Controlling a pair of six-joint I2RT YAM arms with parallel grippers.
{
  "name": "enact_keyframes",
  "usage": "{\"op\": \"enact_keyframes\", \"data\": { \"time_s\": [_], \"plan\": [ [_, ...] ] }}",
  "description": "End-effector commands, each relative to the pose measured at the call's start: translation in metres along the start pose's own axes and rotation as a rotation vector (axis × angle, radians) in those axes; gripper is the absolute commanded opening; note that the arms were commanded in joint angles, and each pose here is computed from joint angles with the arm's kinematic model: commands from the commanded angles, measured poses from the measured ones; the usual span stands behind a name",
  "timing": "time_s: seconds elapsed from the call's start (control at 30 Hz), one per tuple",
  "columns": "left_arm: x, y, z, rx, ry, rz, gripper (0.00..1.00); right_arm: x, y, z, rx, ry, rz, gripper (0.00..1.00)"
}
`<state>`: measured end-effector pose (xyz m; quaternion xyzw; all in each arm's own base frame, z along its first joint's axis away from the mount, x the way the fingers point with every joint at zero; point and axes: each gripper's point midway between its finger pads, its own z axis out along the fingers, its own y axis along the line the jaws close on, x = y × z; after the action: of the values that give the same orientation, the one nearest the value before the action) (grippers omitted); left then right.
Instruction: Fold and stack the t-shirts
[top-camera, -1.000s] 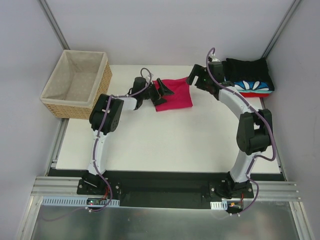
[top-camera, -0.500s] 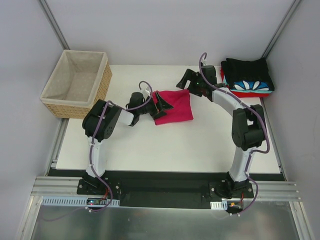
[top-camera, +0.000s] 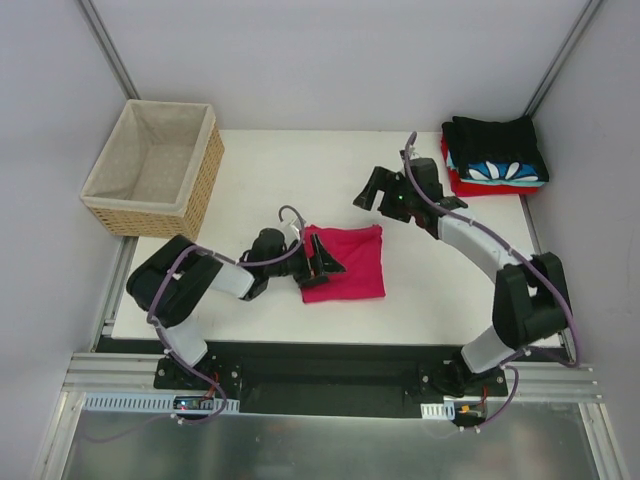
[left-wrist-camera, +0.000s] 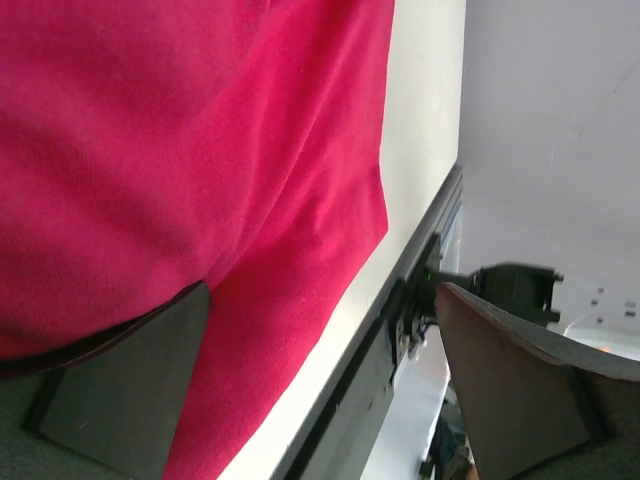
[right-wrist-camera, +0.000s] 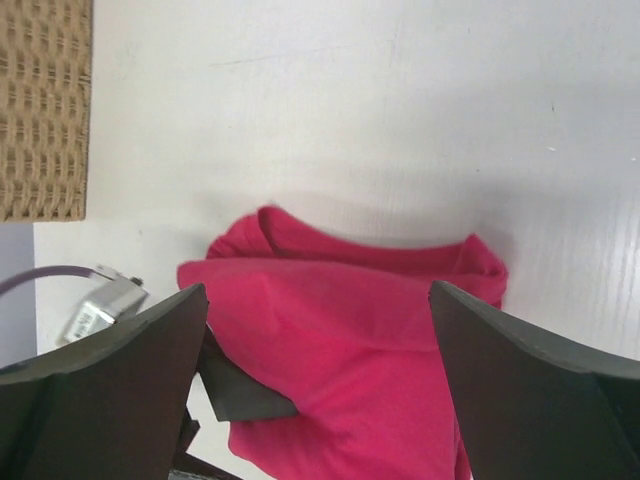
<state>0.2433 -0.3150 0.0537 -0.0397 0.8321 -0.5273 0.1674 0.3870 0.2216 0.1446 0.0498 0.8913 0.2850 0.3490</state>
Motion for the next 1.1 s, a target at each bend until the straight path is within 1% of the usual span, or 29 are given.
{"op": "enact_keyframes", "data": {
  "time_s": [0.0,0.07,0.13,0.17,0.27,0.3,0.37,0.43,0.57,0.67,0.8,0.9,1.0,1.07],
  "plan": [
    [0.055,0.039,-0.016,-0.162,0.073,-0.044,0.99,-0.006,0.022,-0.043,-0.033,-0.067,-0.047,0.97],
    [0.065,0.034,-0.017,-0.154,0.086,-0.03,0.99,0.005,0.033,-0.055,-0.038,-0.049,-0.068,0.97],
    [0.067,0.03,-0.016,-0.149,0.083,-0.013,0.99,0.009,0.046,-0.07,-0.039,-0.067,-0.09,0.97],
    [0.066,0.028,-0.016,-0.145,0.077,-0.008,0.99,0.023,0.052,-0.075,-0.029,-0.027,-0.092,0.97],
    [0.063,0.022,-0.017,-0.135,0.062,0.01,0.99,0.043,0.063,-0.085,-0.044,0.017,-0.068,0.97],
    [0.06,0.016,-0.019,-0.123,0.052,0.023,0.99,0.053,0.056,-0.084,-0.03,0.036,-0.059,0.96],
    [0.055,0.013,-0.019,-0.125,0.037,0.047,0.99,0.059,0.054,-0.091,-0.028,0.031,-0.059,0.97],
    [0.051,0.009,-0.018,-0.13,0.034,0.072,0.99,0.07,0.042,-0.093,0.0,0.05,-0.054,0.97],
    [0.045,0.005,-0.015,-0.128,0.021,0.082,0.99,0.086,0.023,-0.094,0.037,0.075,-0.034,0.97],
    [0.045,0.006,-0.013,-0.128,0.025,0.081,0.99,0.099,0.005,-0.087,0.078,0.106,-0.001,0.97],
    [0.045,-0.001,-0.008,-0.099,0.046,0.087,0.99,0.111,-0.001,-0.072,0.083,0.148,0.026,0.97],
    [0.043,-0.023,-0.006,-0.03,0.072,0.108,0.99,0.104,0.002,-0.067,0.085,0.13,0.021,0.97],
    [0.038,-0.065,-0.009,0.088,0.108,0.141,0.99,0.092,0.0,-0.065,0.101,0.111,0.021,0.97],
    [0.031,-0.092,-0.013,0.148,0.104,0.166,0.99,0.087,-0.005,-0.064,0.113,0.107,0.026,0.97]
  ]
}}
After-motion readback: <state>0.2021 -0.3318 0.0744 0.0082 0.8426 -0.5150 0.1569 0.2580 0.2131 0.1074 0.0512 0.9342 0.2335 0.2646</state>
